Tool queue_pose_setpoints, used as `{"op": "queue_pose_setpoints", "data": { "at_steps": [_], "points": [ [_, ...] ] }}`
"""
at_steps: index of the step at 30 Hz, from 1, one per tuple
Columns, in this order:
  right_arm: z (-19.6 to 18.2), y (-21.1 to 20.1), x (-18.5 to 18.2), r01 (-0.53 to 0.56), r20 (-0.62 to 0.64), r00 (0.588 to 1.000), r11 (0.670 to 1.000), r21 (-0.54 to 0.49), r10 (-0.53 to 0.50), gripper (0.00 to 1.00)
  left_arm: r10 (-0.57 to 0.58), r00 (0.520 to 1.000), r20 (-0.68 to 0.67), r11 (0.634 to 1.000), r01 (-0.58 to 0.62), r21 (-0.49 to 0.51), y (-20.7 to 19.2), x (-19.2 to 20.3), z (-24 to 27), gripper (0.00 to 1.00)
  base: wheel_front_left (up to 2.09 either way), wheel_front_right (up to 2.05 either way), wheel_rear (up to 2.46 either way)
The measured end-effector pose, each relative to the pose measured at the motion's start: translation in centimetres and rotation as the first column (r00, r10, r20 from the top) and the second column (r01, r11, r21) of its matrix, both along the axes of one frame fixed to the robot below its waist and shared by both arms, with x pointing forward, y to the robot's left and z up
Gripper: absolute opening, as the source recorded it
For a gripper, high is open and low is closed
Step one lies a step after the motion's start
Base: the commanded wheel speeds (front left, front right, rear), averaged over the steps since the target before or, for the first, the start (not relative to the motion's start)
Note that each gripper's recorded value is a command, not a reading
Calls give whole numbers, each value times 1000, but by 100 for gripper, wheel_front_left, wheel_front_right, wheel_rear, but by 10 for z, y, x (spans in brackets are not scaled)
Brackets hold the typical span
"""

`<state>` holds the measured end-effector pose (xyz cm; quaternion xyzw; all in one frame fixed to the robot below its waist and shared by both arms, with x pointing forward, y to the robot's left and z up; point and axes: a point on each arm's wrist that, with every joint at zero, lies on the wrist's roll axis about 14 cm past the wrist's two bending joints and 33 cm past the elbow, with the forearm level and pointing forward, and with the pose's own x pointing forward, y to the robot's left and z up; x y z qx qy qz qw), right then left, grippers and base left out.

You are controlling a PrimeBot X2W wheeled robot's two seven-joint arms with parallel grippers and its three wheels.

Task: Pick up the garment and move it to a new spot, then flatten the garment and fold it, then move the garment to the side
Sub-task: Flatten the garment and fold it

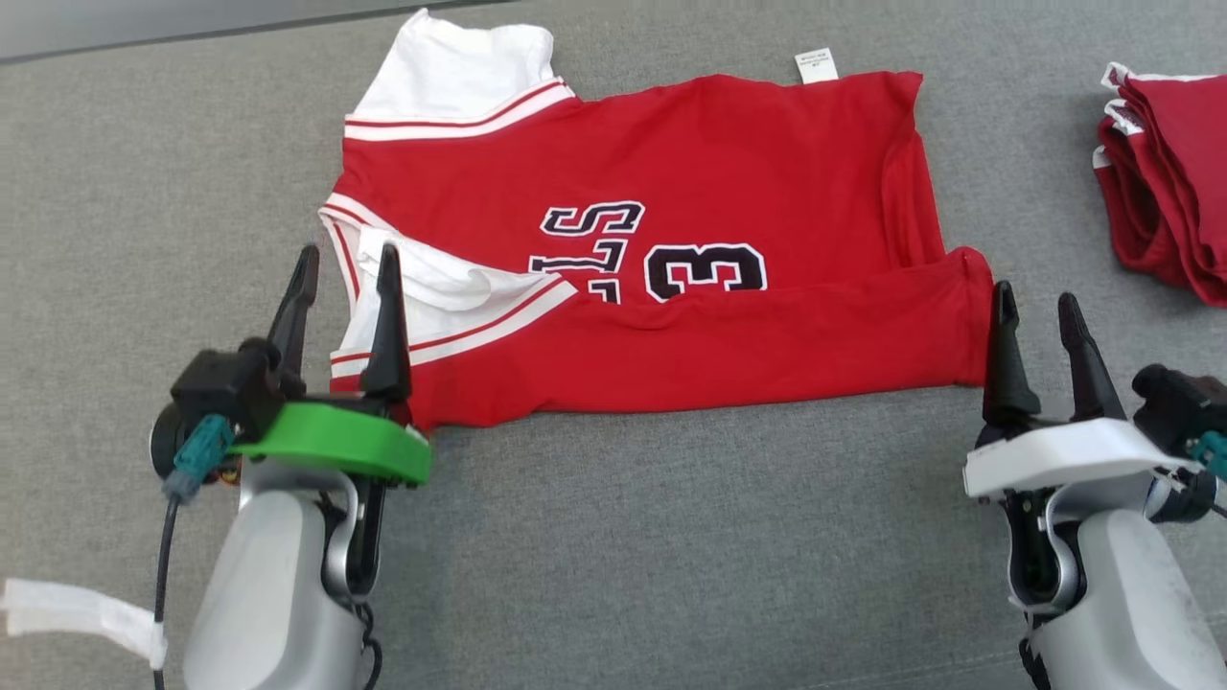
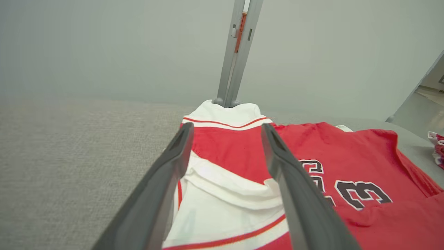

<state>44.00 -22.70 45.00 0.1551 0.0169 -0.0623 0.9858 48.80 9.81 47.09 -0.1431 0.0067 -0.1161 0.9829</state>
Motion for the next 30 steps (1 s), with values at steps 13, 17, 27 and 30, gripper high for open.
{"op": "queue_pose_setpoints", "data": {
  "at_steps": [13, 17, 27, 30],
  "points": [
    [11, 7, -29, -37, -5, 999, 997, -62, 36, 100, 92, 922, -377, 993, -57, 105, 40, -57, -60, 100, 0, 0, 0],
    [10, 9, -28, -46, -15, 999, 997, -64, 45, 100, 86, 876, -475, 992, -31, 122, 37, -64, -75, 100, 0, 0, 0],
    [0, 9, -33, -54, -55, 997, 996, -68, 50, 100, 61, 796, -602, 992, 17, 123, 26, -80, -97, 61, 0, 0, 0],
    [-5, 13, -34, -68, -76, 995, 995, -68, 63, 100, 54, 797, -602, 994, 13, 106, 23, -81, -95, 0, 0, 0, 0]
  ]
}}
